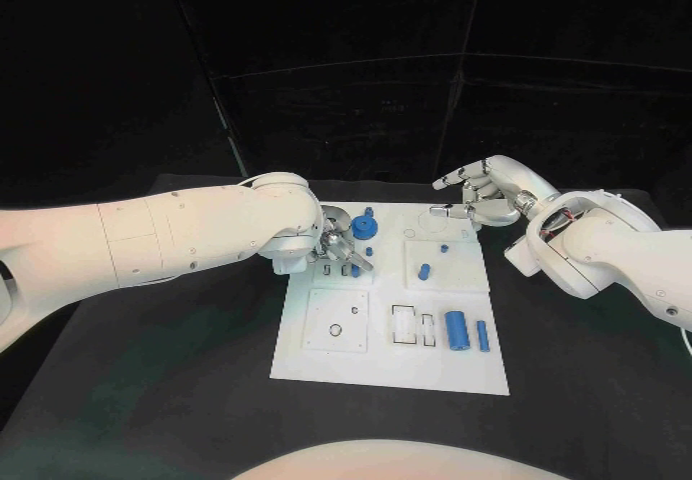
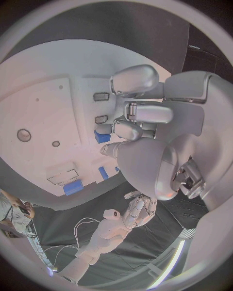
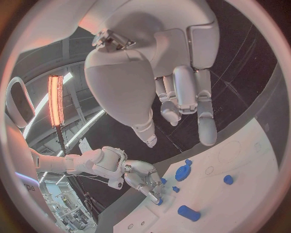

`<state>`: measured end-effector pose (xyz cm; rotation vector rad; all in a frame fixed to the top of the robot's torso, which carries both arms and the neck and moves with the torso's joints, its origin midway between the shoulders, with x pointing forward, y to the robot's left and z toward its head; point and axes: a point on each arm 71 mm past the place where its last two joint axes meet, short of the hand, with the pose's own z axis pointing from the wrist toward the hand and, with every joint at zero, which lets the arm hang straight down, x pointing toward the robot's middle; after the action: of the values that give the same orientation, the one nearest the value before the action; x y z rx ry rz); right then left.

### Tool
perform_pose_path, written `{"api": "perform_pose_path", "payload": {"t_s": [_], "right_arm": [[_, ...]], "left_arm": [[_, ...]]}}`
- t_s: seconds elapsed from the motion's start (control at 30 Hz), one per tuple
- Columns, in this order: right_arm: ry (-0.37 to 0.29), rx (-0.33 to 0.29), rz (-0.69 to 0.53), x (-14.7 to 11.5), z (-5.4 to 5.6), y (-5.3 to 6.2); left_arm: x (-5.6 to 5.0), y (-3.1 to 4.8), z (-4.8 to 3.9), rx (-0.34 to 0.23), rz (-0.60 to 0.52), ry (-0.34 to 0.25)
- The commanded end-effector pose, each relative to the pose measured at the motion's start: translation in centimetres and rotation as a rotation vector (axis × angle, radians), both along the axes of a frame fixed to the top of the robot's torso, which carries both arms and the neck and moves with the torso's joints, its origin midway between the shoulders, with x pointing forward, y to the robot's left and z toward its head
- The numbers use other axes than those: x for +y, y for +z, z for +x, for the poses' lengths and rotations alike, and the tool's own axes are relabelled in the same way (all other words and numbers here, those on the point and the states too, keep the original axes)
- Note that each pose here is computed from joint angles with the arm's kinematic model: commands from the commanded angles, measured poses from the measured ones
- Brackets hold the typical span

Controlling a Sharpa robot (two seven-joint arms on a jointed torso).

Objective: Assemble the parts on the task board

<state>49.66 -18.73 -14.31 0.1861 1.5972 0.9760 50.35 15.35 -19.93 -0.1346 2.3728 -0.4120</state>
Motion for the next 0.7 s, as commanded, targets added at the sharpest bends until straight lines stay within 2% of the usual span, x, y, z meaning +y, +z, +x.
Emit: {"api": "perform_pose_path", "payload": {"t_s": [0.03,0.7], "right_arm": [[0.008,0.005,0.000,0.13,0.04,0.07],[0.015,0.019,-0.011,0.53,0.30,-0.15]], "left_arm": [[-0.05,0.04,-0.01,0.001,0.012,-0.006],[0.11,0.19,-0.07,-0.013,-0.022,0.013]]}}
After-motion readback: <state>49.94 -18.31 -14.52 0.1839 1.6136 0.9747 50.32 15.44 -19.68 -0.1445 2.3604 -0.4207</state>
